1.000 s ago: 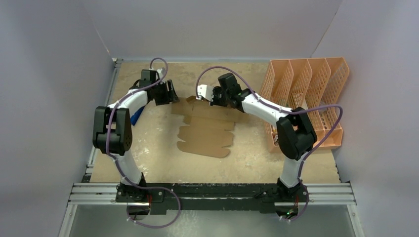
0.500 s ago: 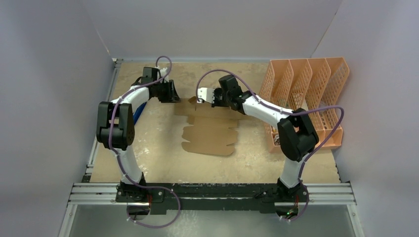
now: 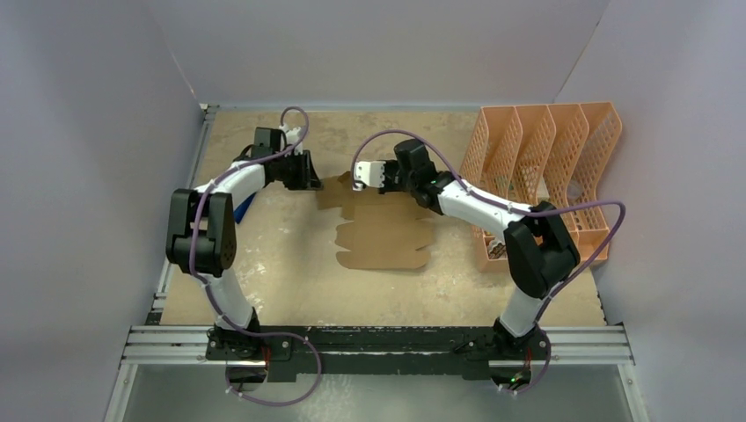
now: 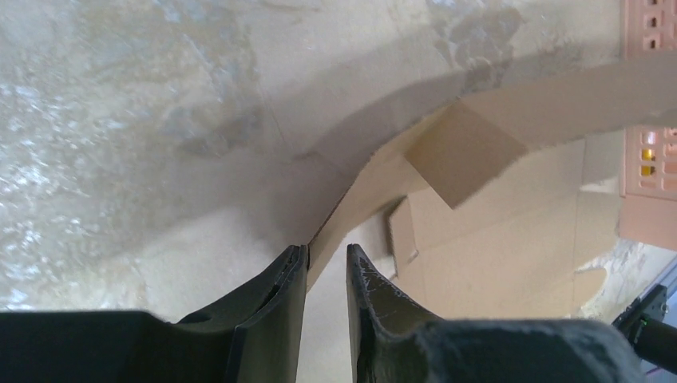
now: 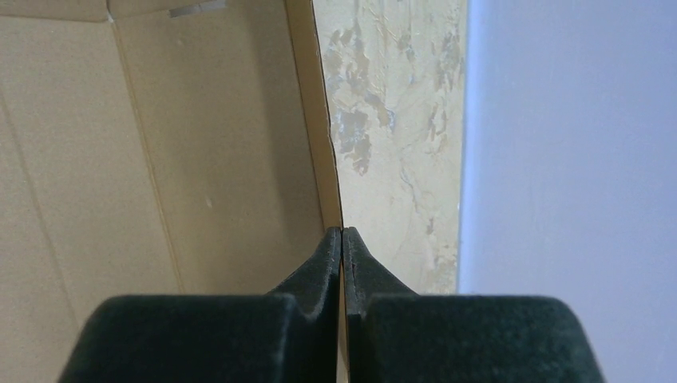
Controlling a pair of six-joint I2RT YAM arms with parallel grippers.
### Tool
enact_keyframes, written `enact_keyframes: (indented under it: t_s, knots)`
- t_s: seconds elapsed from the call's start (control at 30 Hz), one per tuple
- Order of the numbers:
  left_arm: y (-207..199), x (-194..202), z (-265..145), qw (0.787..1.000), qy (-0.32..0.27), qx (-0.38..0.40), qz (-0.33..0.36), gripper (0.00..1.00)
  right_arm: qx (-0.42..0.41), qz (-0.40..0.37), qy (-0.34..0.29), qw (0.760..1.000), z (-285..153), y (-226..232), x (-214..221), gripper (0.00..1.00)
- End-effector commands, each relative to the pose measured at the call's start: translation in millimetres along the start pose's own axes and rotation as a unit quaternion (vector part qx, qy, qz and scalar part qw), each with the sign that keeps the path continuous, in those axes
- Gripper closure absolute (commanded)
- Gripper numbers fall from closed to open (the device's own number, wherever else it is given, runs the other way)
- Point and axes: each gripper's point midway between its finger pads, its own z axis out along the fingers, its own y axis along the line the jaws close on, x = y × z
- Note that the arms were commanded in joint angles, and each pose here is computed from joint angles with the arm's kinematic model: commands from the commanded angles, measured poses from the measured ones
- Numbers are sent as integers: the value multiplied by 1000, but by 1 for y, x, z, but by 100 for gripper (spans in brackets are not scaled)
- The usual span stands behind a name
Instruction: Fold the paper box
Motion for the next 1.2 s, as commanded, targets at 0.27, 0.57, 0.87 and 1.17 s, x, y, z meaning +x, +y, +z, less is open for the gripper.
enact_keyframes:
  t_s: [0.27, 0.57, 0.87, 1.17]
  knots:
    - [-20, -39, -78, 988, -104, -82, 76, 53, 102, -67, -43, 992, -36, -36, -28, 100]
    - [-28, -76, -74, 985, -77, -68, 137, 38, 113, -100, -54, 987, -45, -25, -29, 100]
    - [-34, -51, -36, 984, -7, -26, 178, 38, 165, -136, -42, 976, -41, -15, -20, 100]
    - [-35, -34, -20, 980, 22, -9, 196, 39, 194, -149, -46, 969, -39, -6, -19, 100]
